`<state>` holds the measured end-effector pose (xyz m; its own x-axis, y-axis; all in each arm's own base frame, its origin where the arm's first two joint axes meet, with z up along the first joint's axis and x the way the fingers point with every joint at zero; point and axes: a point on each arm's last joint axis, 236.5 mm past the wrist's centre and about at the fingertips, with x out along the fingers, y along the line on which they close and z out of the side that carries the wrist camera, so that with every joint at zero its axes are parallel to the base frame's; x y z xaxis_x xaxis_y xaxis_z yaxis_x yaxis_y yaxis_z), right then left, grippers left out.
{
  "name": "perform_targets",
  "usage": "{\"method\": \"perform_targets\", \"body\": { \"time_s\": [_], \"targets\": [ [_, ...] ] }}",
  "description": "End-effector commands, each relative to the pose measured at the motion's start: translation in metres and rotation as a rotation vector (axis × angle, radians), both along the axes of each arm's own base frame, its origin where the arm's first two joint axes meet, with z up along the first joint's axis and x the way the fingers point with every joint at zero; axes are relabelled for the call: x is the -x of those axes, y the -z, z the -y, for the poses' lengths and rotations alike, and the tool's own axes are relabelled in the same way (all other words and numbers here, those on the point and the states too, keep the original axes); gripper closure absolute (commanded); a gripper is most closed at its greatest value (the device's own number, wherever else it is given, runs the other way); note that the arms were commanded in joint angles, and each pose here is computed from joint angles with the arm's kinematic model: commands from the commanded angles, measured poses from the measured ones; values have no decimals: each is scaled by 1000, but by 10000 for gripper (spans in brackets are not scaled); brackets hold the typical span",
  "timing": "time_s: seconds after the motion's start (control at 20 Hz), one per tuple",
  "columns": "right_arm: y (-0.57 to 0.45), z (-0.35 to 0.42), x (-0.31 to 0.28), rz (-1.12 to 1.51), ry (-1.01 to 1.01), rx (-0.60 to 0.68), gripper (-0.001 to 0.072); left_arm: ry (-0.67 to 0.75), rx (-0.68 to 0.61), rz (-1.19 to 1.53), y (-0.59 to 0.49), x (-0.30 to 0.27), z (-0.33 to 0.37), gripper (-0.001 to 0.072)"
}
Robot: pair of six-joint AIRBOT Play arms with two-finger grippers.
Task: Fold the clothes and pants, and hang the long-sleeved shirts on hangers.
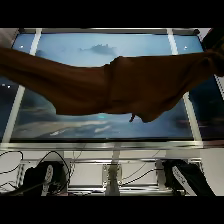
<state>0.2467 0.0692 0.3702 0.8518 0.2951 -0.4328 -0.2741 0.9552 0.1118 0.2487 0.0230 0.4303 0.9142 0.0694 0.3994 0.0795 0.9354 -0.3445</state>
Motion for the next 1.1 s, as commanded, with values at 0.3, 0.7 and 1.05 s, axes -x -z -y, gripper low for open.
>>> {"method": "perform_targets", "body": {
  "time_s": [0.3,0.7,1.05],
  "targets": [
    [58,-1,-27,-230,9,-26,699,128,77,-574,151,-92,1,690],
    [238,10,-203,-466,124,-106,698,275,50,-852,315,-222,74,689],
    [259,26,-285,-298,279,-250,699,146,23,-638,309,-266,84,688]
  ]
}}
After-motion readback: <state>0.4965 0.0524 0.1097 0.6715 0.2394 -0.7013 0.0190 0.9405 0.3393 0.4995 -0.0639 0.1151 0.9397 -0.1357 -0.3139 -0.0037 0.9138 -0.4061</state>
